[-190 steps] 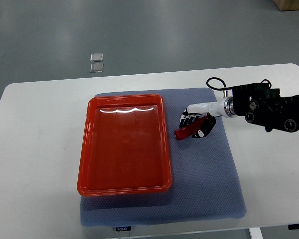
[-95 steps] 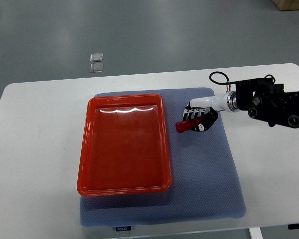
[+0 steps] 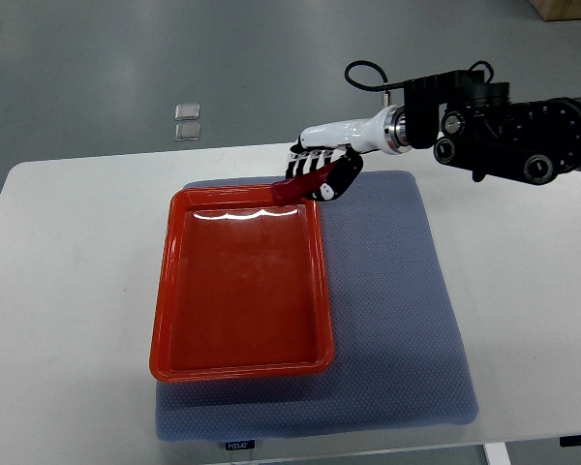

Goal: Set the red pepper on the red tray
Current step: 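Lift the pepper with the right hand and carry it over the tray, then lower the pepper into the tray and open the right hand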

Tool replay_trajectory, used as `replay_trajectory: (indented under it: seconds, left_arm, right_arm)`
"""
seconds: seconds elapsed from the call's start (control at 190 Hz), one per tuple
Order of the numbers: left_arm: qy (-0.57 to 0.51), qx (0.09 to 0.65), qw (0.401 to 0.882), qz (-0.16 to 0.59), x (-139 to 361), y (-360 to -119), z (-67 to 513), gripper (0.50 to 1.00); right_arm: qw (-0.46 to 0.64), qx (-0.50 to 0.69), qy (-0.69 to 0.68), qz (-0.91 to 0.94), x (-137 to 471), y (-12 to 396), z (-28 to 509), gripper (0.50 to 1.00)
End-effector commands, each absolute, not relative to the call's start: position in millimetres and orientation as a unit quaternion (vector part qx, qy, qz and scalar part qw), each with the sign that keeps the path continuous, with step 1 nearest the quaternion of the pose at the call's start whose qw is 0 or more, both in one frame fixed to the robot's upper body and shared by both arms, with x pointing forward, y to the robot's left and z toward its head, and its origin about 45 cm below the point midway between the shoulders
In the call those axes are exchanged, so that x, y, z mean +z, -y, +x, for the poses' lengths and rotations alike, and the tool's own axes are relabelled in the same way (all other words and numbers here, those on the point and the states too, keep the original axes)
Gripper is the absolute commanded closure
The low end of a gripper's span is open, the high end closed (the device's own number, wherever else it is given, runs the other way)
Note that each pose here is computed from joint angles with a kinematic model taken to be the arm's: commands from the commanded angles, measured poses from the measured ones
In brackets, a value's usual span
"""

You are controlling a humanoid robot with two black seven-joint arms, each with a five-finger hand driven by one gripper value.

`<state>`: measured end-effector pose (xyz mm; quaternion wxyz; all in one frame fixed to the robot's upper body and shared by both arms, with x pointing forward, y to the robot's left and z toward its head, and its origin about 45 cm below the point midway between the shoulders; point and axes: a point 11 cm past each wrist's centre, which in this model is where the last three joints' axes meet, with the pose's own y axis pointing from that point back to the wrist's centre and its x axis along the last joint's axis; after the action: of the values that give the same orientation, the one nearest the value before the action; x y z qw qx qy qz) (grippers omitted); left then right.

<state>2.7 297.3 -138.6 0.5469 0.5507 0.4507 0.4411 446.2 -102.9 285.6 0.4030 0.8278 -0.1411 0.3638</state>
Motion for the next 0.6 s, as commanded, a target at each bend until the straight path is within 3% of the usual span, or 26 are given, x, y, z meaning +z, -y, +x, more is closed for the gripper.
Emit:
replay_trajectory:
  seconds: [0.0,0.142,0.596]
  left_arm:
    - [-0.451,0.441,0.547,0.551,-139,-297,3,0.5]
    - [-0.45,0.442,0.547,0.551,-139,-297,4,0.5]
    - [-0.45,0.442,0.546,0.551,-139,-298,3,0.5]
  right_arm:
    - [0.384,0.372,0.123,0.836,278,58,439,0.987]
    - [0.369,0.379,0.109,0.842,262,13,429,0.983]
    - [0.405,0.323,0.171,0.838,197,63,441,0.94]
